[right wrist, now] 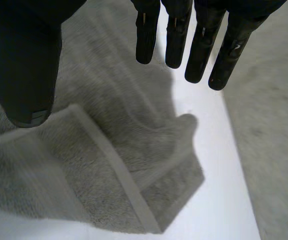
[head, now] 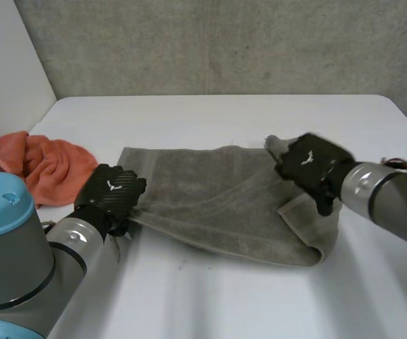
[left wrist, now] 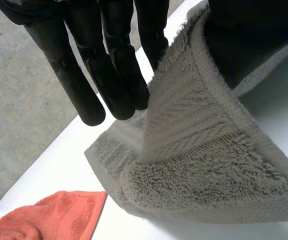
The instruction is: Fold the laundry.
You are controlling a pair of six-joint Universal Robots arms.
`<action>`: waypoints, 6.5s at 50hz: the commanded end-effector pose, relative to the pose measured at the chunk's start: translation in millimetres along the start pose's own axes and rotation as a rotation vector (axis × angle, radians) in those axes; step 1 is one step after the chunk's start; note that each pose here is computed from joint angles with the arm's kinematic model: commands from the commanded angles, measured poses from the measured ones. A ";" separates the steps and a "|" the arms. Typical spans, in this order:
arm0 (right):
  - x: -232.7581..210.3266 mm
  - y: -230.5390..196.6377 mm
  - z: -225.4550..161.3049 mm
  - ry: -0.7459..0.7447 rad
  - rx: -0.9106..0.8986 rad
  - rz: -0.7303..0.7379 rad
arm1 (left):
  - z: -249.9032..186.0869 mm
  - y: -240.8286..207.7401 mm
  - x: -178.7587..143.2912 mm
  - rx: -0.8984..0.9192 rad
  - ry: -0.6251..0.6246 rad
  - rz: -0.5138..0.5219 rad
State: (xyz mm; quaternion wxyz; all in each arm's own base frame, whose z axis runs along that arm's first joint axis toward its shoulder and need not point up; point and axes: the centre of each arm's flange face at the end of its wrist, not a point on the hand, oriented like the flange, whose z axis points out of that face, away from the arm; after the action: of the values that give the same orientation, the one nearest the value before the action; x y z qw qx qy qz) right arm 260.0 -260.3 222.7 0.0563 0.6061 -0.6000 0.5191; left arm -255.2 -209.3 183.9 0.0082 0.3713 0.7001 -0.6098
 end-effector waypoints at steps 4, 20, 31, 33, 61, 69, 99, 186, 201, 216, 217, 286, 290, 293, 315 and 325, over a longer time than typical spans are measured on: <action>-32.8 35.8 47.5 -0.153 -0.060 -0.067 | 1.1 0.7 -0.7 -0.001 -0.001 -0.001; -40.5 47.5 68.4 -0.132 -0.028 -0.034 | 2.9 0.9 -5.6 -0.003 -0.017 -0.005; -34.7 45.7 67.5 -0.098 -0.026 -0.005 | 2.8 -2.3 -10.6 0.008 -0.033 -0.007; -33.9 47.6 66.8 -0.096 -0.030 0.005 | 3.2 -2.1 -12.1 0.007 -0.038 -0.008; -7.6 93.9 49.3 -0.049 -0.161 0.091 | 6.4 1.7 -16.7 -0.008 -0.052 -0.013; 27.1 108.6 27.1 0.055 -0.205 0.268 | 11.0 10.1 -18.1 -0.036 -0.055 -0.018; 57.0 124.0 -37.6 0.342 -0.104 0.781 | -7.6 42.5 -13.2 -0.238 -0.124 0.007; 59.9 129.3 76.8 0.261 -0.046 0.347 | 102.7 30.8 -18.3 -0.063 -0.156 0.062; 14.2 125.9 -66.8 -0.134 -0.513 0.288 | -58.4 57.7 -12.1 -0.586 0.180 0.292; 29.1 133.1 -16.6 0.082 -0.403 0.305 | 29.4 21.2 -24.8 -0.251 -0.011 0.214; 30.9 131.9 -11.6 0.099 -0.392 0.299 | 37.1 20.9 -25.6 -0.239 -0.020 0.208; 14.1 124.4 3.2 0.206 -0.166 0.590 | 102.2 25.9 -54.2 -0.095 -0.190 0.094; 13.1 126.4 5.1 0.215 -0.157 0.584 | 114.0 42.1 -64.2 -0.136 -0.207 0.130; 12.6 128.3 8.6 0.236 -0.132 0.562 | 118.6 53.2 -70.9 -0.167 -0.218 0.136; 2.6 149.3 31.8 0.213 -0.148 0.574 | 109.6 51.1 -66.0 -0.169 -0.206 0.116; 11.1 172.2 42.2 0.234 -0.193 0.566 | 99.2 35.1 -70.6 -0.127 -0.225 0.070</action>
State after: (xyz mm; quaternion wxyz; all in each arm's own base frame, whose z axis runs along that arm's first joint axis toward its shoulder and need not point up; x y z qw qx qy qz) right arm 156.3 -332.6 120.5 0.0213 0.3490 -0.7763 0.5244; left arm -228.7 -335.7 150.0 0.1433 0.3384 0.7199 -0.5888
